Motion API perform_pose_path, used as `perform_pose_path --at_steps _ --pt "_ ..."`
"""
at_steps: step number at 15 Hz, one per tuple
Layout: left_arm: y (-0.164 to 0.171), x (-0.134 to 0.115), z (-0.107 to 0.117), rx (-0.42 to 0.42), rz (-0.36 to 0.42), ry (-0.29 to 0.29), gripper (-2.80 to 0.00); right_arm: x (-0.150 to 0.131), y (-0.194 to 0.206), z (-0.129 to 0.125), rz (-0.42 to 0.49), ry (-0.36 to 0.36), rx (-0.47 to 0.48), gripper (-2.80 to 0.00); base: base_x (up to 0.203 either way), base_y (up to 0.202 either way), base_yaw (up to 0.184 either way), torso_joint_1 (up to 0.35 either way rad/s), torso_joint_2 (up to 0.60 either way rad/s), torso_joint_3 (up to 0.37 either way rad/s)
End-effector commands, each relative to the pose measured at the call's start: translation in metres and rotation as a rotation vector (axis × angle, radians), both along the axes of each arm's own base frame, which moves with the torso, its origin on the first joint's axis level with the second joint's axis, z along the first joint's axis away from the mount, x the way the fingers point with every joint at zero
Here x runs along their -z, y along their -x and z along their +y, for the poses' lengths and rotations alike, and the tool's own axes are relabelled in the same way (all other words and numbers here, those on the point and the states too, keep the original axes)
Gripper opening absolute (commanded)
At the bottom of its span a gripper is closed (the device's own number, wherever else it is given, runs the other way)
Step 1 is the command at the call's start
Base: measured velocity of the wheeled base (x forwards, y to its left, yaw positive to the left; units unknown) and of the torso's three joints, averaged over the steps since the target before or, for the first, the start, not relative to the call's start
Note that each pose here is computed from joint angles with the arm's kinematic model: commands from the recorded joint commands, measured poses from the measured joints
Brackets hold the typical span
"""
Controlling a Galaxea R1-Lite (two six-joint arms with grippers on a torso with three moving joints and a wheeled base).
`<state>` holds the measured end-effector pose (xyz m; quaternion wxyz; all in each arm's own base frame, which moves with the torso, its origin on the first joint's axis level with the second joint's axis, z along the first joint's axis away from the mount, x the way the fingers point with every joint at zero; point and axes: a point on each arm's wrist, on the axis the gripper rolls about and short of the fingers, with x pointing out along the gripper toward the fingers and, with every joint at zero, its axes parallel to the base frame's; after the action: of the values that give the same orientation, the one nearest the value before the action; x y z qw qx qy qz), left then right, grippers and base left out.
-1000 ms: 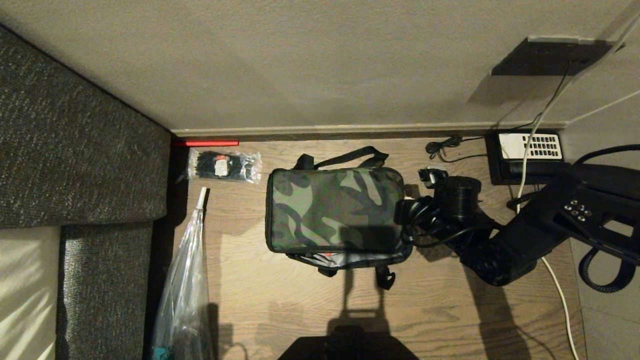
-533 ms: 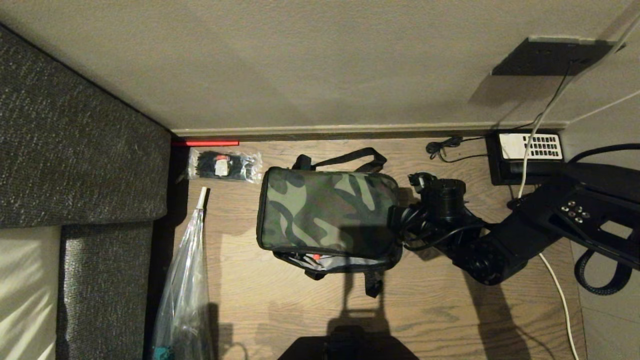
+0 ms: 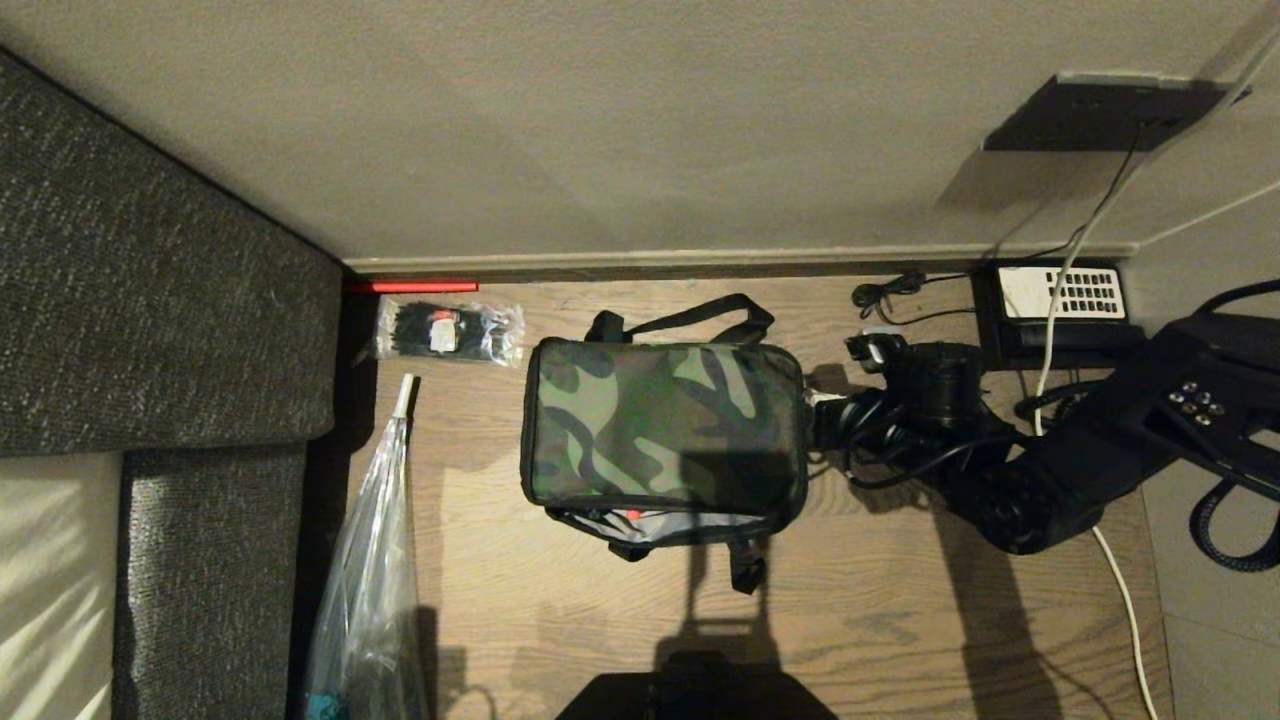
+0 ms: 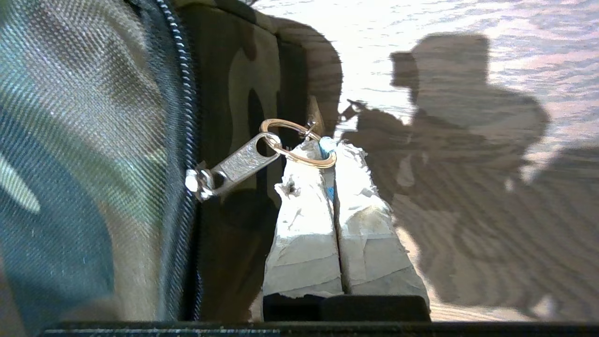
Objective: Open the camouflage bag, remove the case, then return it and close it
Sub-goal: Open the top of the storage box
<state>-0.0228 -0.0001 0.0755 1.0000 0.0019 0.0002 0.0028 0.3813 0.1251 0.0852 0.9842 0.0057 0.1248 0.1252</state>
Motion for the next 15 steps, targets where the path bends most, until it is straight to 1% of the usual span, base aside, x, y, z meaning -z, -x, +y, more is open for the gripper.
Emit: perform_pose_path --at_steps 1,2,6,8,9,13,15 --pt "0.0 0.001 0.0 -0.001 0.002 0.0 -2.8 -0.015 0.004 -0.009 -0.029 -0.013 0.008 -2.8 0.0 0.0 0.0 0.0 0.0 0.0" --pt "0.0 0.001 0.0 -0.001 0.0 0.0 -2.8 -0.02 0.004 -0.008 -0.044 -0.03 -0.008 -2.8 0.0 0.0 0.0 0.0 0.0 0.0" --pt "0.0 0.001 0.0 -0.001 0.0 -0.001 -2.8 -0.026 0.003 -0.002 -0.092 -0.052 -0.03 -2.8 0.0 0.0 0.0 0.0 0.0 0.0" --pt "0.0 0.0 0.0 -0.001 0.0 0.0 -2.8 -0.024 0.001 0.004 -0.089 -0.074 -0.039 -2.8 0.0 0.0 0.0 0.0 0.0 0.0" --pt "0.0 0.001 0.0 -0.001 0.001 0.0 -2.8 -0.022 0.0 0.005 -0.087 -0.076 -0.041 -2.8 0.0 0.0 0.0 0.0 0.0 0.0" --pt "0.0 0.001 0.0 -0.001 0.001 0.001 -2.8 -0.024 -0.008 0.008 -0.157 -0.087 -0.045 -2.8 0.0 0.0 0.0 0.0 0.0 0.0" --pt "0.0 0.0 0.0 -0.001 0.001 0.0 -2.8 -0.028 -0.009 0.008 -0.174 -0.085 -0.049 -2.8 0.0 0.0 0.0 0.0 0.0 0.0"
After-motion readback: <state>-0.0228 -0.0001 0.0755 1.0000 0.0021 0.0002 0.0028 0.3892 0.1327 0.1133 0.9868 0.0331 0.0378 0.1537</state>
